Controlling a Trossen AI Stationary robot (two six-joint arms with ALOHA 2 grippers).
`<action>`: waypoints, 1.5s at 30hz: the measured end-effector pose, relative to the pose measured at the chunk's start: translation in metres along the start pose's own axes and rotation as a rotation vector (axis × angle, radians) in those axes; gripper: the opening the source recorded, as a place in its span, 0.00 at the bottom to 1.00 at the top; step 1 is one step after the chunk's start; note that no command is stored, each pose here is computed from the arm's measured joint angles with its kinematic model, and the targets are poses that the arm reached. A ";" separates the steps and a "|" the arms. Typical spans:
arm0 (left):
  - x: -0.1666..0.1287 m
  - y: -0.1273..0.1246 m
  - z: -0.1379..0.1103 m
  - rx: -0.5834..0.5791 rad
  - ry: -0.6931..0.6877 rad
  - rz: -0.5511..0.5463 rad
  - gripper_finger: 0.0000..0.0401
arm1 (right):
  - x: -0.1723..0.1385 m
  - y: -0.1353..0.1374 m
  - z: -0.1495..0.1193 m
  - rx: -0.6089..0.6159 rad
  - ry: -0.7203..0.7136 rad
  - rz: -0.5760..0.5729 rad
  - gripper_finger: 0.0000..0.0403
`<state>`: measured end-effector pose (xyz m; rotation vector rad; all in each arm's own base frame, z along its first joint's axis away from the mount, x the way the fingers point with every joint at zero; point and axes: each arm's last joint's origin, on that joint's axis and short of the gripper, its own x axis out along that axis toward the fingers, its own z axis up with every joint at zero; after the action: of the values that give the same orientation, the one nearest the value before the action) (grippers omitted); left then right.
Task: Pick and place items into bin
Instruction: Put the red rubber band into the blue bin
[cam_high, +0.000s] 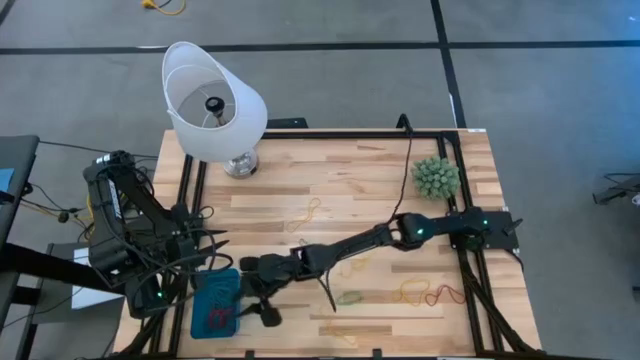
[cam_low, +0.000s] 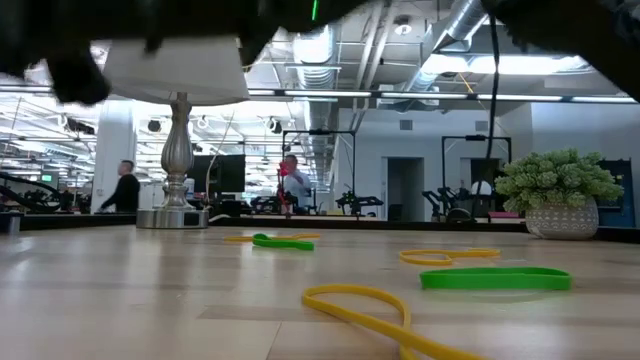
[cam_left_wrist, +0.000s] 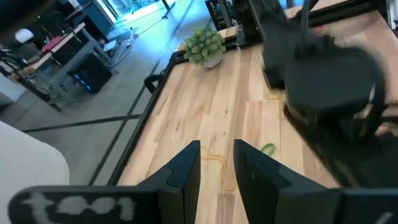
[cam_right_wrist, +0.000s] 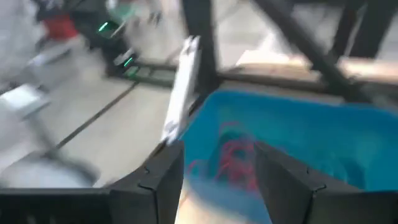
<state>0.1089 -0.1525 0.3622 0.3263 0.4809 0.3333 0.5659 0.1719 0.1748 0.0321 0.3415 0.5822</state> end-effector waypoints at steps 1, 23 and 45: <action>0.000 0.000 0.000 -0.004 0.000 0.000 0.22 | -0.010 0.004 0.011 0.016 0.047 0.019 0.45; 0.000 0.000 0.000 -0.058 0.004 -0.002 0.22 | -0.231 0.128 0.105 0.131 1.001 -0.251 0.33; 0.000 0.000 0.000 -0.081 -0.003 0.001 0.22 | -0.377 0.206 -0.094 0.681 0.626 -0.224 0.28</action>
<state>0.1089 -0.1525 0.3623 0.2479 0.4631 0.3528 0.1312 0.1333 0.2280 0.4679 1.1279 0.2173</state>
